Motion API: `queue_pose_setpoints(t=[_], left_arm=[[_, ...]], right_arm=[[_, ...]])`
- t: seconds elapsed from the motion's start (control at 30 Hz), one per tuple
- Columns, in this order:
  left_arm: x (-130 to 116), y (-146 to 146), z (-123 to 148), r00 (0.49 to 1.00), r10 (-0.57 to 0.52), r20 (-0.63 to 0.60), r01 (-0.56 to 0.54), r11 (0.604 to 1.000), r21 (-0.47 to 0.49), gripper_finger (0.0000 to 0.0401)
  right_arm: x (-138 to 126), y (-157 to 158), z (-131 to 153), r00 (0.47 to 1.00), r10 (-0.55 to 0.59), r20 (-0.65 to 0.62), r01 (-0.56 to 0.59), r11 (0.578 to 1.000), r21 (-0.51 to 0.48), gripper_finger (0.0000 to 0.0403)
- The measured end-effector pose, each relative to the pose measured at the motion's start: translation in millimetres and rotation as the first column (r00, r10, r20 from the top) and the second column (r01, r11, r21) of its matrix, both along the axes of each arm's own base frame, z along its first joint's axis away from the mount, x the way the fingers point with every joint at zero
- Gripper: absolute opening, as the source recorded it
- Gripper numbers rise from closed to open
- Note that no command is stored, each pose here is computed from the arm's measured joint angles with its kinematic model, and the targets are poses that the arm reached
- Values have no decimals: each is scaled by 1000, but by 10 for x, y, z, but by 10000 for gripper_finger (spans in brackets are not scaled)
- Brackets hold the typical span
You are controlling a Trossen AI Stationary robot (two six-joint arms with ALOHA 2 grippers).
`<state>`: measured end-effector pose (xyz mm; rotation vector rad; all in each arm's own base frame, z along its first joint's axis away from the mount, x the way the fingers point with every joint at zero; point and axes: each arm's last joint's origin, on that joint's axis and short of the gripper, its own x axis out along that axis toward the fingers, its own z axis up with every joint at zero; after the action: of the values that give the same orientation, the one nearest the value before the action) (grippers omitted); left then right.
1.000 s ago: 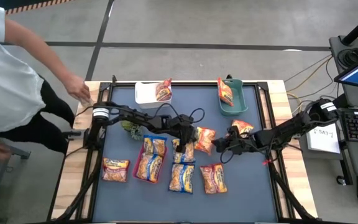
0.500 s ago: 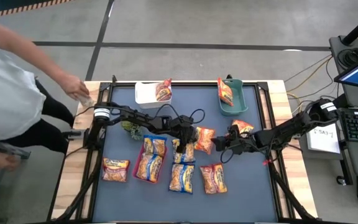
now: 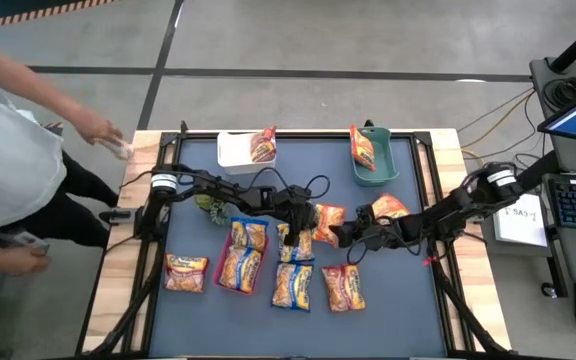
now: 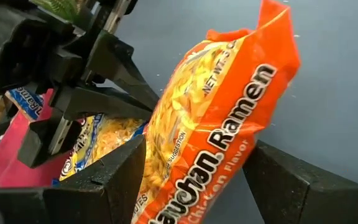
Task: Sort Maruchan noodles
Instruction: Put the left orange noodle pack into the green bin
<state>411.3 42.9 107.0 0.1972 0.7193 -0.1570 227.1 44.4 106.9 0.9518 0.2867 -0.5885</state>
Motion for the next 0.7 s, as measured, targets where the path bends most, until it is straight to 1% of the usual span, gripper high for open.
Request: queue_pose_setpoints(t=[0.07, 0.2, 0.53, 0.7], left_arm=[[1, 0, -1, 1000, 0, 2, 0, 1000, 0, 0], [1, 0, -4, 1000, 1, 3, -1, 1000, 1, 0], [14, 4, 15, 1000, 8, 29, -7, 1000, -1, 0], [7, 3, 91, 999, 7, 45, -7, 1000, 1, 0]], right_arm=[[29, 1, -13, 1000, 13, 17, -12, 1000, -20, 241], [70, -12, -39, 1000, 20, 9, -20, 999, -48, 222], [72, -27, -35, 1000, 19, 6, -19, 998, -58, 156], [69, -27, -3, 1000, 29, 11, -28, 997, -68, 128]])
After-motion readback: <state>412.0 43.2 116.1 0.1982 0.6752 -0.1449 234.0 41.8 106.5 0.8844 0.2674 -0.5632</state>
